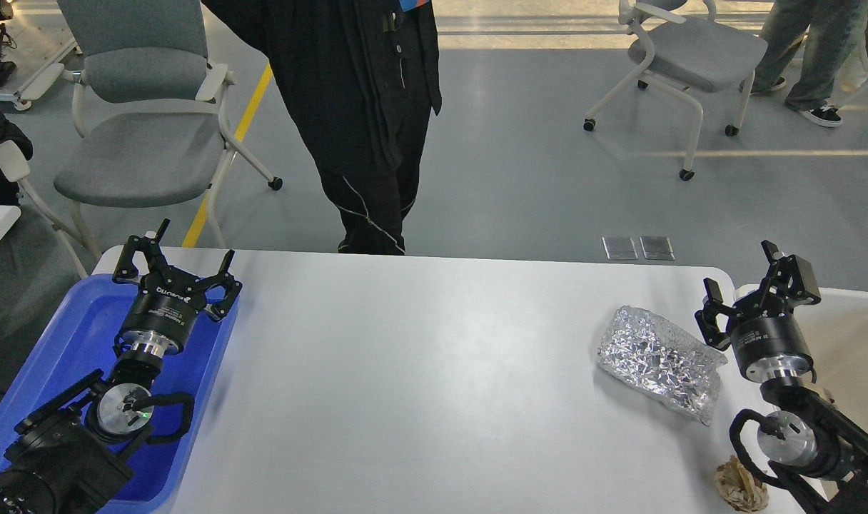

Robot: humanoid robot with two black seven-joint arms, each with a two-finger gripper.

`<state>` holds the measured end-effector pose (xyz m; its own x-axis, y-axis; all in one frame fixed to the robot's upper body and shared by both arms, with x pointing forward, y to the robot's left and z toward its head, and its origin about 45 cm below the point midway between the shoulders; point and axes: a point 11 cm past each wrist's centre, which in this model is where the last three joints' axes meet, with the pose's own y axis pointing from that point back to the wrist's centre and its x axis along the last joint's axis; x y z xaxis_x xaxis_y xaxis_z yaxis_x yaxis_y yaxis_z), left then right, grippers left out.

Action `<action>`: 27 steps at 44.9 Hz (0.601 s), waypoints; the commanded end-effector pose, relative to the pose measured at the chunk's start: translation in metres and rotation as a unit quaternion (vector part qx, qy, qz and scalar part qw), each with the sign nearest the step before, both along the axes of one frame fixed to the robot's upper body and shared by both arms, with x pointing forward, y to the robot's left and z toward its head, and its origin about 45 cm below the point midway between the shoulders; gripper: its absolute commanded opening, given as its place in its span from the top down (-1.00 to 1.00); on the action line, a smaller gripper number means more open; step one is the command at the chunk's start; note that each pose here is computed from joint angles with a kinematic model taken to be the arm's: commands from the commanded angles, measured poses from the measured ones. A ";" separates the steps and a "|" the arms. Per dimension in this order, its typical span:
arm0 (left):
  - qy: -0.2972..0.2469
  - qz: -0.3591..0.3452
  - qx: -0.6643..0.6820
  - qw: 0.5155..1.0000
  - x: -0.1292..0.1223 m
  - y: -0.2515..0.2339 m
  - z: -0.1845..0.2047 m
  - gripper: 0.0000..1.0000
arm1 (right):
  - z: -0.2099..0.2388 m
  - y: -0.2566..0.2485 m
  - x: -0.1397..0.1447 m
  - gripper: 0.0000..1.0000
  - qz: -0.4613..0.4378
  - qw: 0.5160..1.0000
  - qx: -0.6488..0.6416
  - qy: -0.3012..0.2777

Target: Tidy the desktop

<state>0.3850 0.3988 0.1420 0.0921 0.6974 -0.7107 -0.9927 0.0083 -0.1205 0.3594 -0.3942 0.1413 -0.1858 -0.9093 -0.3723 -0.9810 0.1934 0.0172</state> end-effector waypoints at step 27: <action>0.000 0.002 0.000 1.000 0.000 0.000 0.000 -1.00 | 0.007 -0.005 0.004 -1.00 0.000 1.000 -0.005 -0.008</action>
